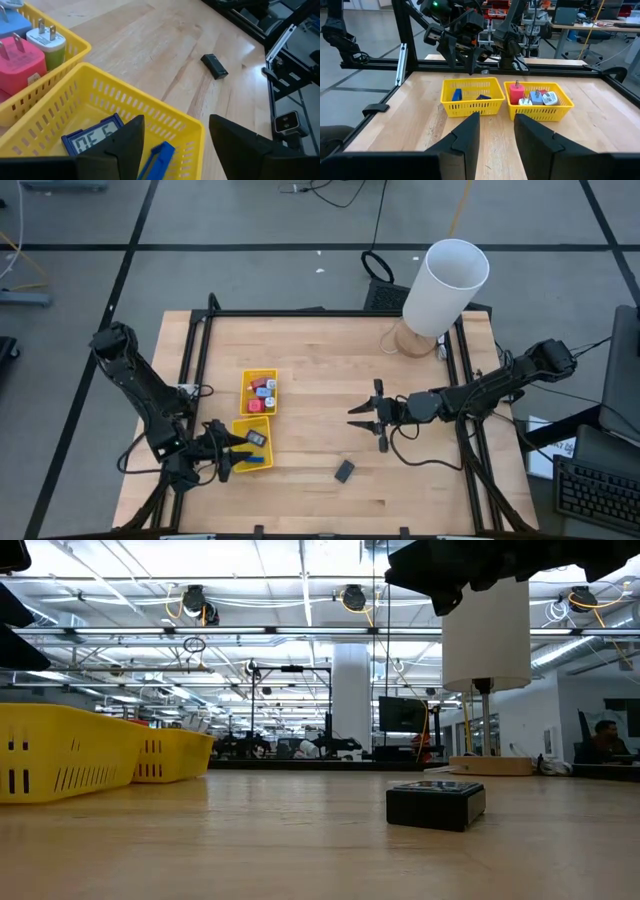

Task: Pick & Place Office items
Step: Put the black digital timer into the bottom yellow bin

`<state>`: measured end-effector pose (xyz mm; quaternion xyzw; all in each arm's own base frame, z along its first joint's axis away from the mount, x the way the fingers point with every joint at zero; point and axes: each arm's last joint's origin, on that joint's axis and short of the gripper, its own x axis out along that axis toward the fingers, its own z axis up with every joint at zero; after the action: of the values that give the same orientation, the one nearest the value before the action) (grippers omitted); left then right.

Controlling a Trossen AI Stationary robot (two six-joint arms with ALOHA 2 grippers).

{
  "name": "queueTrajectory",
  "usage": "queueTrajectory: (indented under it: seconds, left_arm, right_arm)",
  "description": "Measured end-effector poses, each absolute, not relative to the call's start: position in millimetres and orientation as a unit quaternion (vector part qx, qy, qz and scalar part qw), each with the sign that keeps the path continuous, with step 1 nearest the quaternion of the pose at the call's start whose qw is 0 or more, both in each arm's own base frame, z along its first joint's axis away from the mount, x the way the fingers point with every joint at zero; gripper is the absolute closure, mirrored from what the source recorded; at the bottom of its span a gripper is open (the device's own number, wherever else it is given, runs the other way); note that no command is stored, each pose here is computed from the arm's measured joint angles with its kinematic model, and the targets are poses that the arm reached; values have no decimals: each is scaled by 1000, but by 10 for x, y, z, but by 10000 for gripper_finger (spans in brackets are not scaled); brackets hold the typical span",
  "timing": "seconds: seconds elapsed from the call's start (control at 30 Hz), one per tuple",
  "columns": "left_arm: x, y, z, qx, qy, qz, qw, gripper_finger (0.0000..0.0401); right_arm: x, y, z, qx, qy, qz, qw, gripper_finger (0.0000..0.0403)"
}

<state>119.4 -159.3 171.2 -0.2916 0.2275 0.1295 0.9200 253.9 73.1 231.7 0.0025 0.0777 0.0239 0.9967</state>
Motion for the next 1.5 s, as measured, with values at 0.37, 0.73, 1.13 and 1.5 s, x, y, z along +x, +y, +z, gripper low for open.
queueTrajectory:
  seconds: [0.37,0.73,1.13,1.5]
  left_arm:
    - [1270,-1540,1715,-286,222,147,921,168]
    - [1317,-1509,1719,-281,218,155,922,187]
    - [1341,-1544,1751,-260,214,133,932,170]
    - [1343,-1547,1756,-254,214,130,934,178]
  right_arm:
    - [2620,900,2239,22,57,148,987,289]
    - [2815,1263,1463,-13,137,240,961,172]
    - [2965,1274,1008,-27,282,188,941,93]
    - [2983,1198,985,-13,296,124,947,122]
